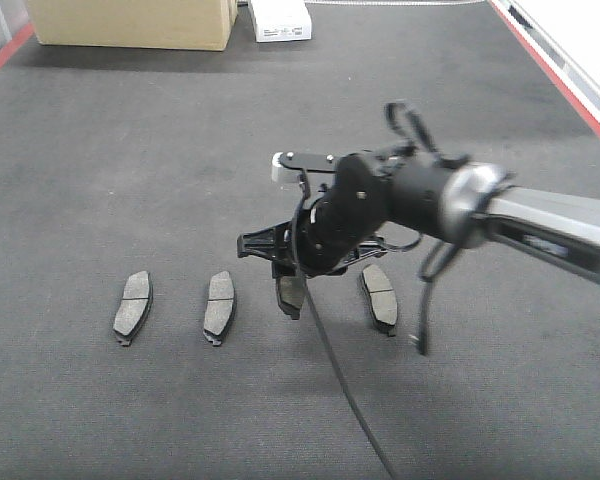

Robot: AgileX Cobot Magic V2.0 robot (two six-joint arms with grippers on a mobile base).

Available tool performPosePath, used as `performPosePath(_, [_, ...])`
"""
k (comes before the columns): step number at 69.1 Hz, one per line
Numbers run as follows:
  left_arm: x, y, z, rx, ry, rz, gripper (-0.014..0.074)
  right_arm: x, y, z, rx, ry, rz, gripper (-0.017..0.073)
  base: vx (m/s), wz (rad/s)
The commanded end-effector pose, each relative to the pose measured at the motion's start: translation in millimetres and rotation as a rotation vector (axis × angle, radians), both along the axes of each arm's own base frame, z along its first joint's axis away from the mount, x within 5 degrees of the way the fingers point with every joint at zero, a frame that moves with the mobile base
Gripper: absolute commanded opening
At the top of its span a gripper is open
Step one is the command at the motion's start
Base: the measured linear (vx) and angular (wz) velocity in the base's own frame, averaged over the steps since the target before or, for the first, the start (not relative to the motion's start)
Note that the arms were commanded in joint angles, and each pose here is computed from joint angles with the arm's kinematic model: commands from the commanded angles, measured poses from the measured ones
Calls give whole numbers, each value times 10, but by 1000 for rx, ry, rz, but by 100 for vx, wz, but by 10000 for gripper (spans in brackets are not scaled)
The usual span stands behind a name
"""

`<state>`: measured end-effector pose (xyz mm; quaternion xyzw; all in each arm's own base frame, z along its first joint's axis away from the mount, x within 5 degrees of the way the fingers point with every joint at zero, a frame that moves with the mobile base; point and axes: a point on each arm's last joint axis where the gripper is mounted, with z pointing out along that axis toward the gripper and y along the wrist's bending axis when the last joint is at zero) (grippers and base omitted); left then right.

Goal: Move and align brake pads A on conveyor
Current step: 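Lower the right gripper's brake pad onto the belt between the pads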

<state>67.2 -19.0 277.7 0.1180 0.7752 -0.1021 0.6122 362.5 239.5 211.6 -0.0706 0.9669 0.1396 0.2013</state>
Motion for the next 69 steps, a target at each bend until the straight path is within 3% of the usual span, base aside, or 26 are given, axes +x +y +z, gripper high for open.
performPosePath(1, [2,-20,130,-23,-76,-21,-6,127,6,228,25,-69,-47,53,0,0])
performPosePath(13, [2,-20,130,-23,-76,-21,-6,260,-114,35,-4,15,-145,62,0,0])
performPosePath(27, [2,-20,130,-23,-76,-21,-6,250,-76,4,-29,-3,-75,64,0,0])
performPosePath(51, [2,-19,129,-23,-76,-21,-6,309,-29,-177,-13,2,-83,74,0,0])
performPosePath(60, [2,-19,129,-23,-76,-21,-6,301,-31,-181,-10,16,-95,126,0,0])
performPosePath(69, [2,-19,129,-23,-76,-21,-6,291,-37,-186,-15,30,-101,257,0,0])
